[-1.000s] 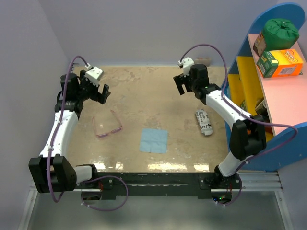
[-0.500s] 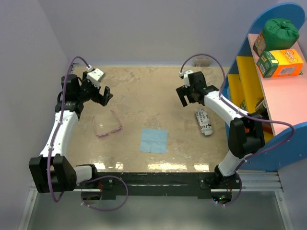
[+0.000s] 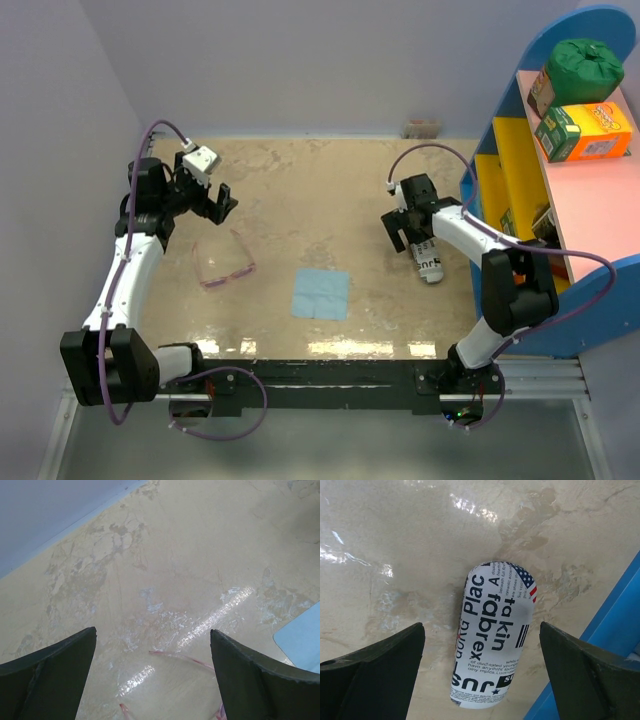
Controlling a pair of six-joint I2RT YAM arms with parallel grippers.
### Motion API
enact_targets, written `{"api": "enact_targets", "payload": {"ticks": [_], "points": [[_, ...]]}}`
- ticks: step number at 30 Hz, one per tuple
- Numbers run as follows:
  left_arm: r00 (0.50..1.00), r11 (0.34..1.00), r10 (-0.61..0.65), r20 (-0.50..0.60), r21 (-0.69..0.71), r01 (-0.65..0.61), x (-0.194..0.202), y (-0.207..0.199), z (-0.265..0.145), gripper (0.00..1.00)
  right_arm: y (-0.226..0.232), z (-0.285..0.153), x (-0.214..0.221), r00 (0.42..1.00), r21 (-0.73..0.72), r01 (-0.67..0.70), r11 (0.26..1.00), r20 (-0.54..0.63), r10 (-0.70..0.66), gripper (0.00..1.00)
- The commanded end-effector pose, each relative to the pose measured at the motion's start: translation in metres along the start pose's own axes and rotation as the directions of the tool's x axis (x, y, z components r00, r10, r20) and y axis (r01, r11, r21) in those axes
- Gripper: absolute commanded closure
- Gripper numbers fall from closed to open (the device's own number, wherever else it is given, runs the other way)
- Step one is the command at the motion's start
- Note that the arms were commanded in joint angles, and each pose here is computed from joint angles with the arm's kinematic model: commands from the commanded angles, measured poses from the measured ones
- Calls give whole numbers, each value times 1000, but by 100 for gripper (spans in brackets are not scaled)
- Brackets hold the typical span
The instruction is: Organize the sunglasses
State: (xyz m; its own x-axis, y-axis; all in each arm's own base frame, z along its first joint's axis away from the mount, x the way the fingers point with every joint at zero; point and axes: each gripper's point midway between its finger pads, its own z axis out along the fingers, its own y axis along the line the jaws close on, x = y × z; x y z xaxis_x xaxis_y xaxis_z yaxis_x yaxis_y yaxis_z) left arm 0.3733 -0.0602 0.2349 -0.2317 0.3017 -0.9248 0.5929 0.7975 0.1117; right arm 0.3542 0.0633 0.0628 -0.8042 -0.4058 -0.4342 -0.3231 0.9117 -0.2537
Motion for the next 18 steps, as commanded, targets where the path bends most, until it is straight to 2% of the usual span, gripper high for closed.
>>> {"api": "enact_targets", "payload": {"ticks": [1,8,12,15,17,18], "points": [[998,999,33,56,14,-34,-16,-6,-5,0,-12,5,10,1000,40,-6,999,-28,7,1],[998,999,29,56,21,-31,-15,-7,-4,0,-17,20,30,995,12,0,1000,-98,1,2],[998,999,29,55,22,-30,-14,-6,-3,0,-8,26,36,993,-38,5,999,-118,-10,8],[998,999,27,53,24,-28,-12,-6,-2,0,0,28,36,992,-85,6,996,-125,-17,17],[998,999,27,53,24,-28,-12,-6,-2,0,4,29,33,993,-107,8,994,-118,-21,29],[998,999,24,50,26,-25,-11,-7,-1,0,3,28,27,995,-107,4,994,-103,-15,39]]}}
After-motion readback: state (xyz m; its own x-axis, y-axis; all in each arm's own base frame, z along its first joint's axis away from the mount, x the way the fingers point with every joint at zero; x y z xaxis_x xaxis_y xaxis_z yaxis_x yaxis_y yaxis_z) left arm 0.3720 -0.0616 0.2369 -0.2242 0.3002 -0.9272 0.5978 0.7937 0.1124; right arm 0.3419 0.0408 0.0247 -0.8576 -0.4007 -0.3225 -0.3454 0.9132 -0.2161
